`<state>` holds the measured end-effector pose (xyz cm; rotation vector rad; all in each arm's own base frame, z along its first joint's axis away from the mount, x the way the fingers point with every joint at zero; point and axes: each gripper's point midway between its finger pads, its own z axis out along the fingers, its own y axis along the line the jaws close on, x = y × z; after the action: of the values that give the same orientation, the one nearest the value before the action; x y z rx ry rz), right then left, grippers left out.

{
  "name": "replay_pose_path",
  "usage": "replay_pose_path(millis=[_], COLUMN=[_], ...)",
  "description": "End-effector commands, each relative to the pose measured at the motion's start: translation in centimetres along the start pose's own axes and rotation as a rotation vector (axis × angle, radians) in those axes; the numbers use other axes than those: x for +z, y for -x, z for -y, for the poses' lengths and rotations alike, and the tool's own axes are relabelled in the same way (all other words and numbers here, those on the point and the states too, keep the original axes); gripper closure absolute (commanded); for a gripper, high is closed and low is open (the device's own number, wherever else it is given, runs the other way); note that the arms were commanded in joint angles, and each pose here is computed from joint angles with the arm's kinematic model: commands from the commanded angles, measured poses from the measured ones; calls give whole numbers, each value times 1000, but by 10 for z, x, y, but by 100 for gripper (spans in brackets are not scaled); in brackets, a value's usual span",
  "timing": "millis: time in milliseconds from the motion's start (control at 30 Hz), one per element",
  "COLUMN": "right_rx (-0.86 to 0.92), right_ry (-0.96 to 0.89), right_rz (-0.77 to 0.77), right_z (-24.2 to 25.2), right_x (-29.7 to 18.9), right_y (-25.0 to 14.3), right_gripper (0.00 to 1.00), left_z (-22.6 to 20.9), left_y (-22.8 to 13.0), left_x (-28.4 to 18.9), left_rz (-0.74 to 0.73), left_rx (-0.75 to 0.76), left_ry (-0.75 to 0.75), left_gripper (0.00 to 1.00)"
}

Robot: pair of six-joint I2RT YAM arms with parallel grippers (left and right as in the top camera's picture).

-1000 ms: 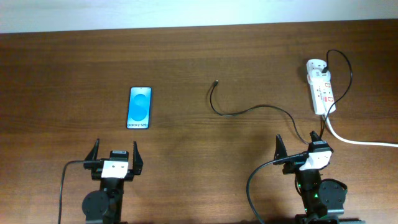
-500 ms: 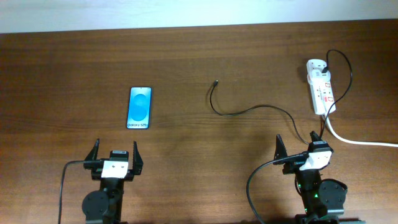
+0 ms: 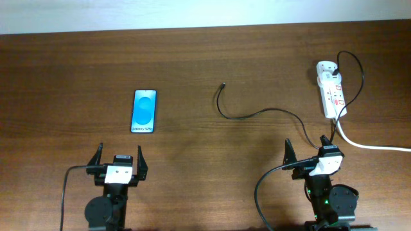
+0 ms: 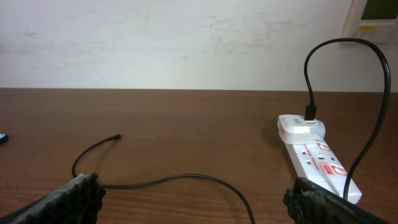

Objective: Plug charger to phone and switch on socket

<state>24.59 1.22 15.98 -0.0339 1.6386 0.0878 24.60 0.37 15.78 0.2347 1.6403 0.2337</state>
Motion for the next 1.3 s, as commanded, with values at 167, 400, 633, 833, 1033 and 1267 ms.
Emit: replay_pose_path(millis=[167,400,633,833,1033,1267], right_rx=[8,8,8,8,8,8], right_ry=[5,5,5,5,5,5], right_rz=[-2,-2,-2,-2,-2,-2], right_z=[-1,-1,-1,-1,-1,-1], right_x=[0,0,0,0,0,0], right_y=[-2,-2,-2,-2,-2,-2], right_gripper=[2,2,2,2,2,2], left_z=[0,-1,3,3,16,42], left_y=[0,5,49,91,111,105], left_x=[0,0,-5,13,56,98], left_rz=[8,30,123,22,-178,-641], left_rx=[15,15,-14,-26,-68,-213], left_ry=[2,4,-67,-177,-357,-623], left_gripper=[1,1,1,1,1,1])
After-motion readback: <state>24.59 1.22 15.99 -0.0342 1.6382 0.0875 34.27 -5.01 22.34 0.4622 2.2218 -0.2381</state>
